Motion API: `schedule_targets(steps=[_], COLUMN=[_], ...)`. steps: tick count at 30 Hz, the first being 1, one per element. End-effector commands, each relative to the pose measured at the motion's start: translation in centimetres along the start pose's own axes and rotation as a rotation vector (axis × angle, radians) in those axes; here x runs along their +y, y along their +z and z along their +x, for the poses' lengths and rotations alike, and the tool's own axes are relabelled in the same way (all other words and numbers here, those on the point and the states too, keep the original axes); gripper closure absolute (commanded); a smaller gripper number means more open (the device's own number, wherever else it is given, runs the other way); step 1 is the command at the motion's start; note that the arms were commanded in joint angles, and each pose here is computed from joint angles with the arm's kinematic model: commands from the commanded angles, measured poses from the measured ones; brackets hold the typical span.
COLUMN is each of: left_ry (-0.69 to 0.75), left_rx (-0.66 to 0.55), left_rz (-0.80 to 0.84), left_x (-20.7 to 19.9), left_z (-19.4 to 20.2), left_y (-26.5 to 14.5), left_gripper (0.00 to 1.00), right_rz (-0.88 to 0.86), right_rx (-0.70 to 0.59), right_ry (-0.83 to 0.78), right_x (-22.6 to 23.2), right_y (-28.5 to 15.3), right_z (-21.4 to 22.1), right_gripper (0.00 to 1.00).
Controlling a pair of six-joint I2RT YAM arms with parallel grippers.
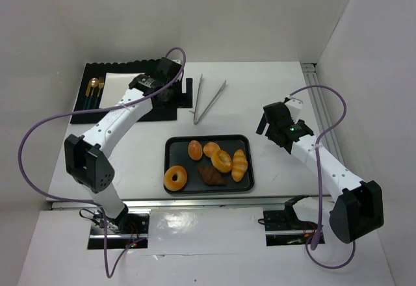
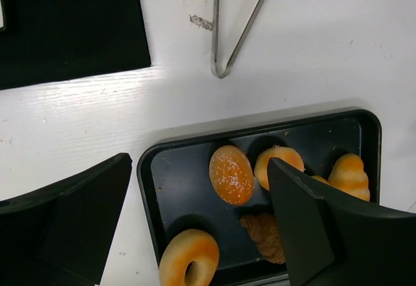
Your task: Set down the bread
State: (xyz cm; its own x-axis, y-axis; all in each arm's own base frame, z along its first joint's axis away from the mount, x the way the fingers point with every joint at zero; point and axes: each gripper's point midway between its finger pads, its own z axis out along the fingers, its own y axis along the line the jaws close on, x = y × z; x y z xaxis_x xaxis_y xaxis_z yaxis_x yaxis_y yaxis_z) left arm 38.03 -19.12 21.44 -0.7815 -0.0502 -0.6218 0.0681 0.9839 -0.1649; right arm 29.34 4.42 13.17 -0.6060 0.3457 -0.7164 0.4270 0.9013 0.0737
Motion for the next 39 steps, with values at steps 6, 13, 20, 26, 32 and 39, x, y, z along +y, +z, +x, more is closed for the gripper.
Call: schedule_targets(steps=[6,13,20,26,32,39], left_ry=[0.056,0.097,0.153,0.182,0.195,0.173], left_rx=[0.091,0.091,0.109,0.168,0.192,0.19], left_rz=[-0.009,0.015,0.008,0.039,0.027,0.053], left_x=[-0.5,-2.1,-2.8,-2.8,-2.4,-2.6], left_z=[1.0,-0.6,-1.4,-0.2,0.0,0.4], left_y=[1.8,6.2,13.4,18.0,21.0,24.3], left_gripper=[0.01,0.04,0.02,0.01,0.01,0.01], right_rz=[0.004,-0.025,-0.039,-0.054,-0.048,-0.038], right_rx=[-0.034,-0.008,-0.011,-0.013,-0.006,0.007], right_ry=[0.03,0.028,0.034,0.029,0.024,0.015], right_x=[0.0,0.4,0.8,1.2,1.6,1.6], right_y=[-0.4,-0.3,-0.5,-0.5,0.2,0.6], right_z=[-0.8,-0.1,-0.5,-0.8,-0.6,-0.2], right_gripper=[0.01,0.01,0.01,0.01,0.01,0.01])
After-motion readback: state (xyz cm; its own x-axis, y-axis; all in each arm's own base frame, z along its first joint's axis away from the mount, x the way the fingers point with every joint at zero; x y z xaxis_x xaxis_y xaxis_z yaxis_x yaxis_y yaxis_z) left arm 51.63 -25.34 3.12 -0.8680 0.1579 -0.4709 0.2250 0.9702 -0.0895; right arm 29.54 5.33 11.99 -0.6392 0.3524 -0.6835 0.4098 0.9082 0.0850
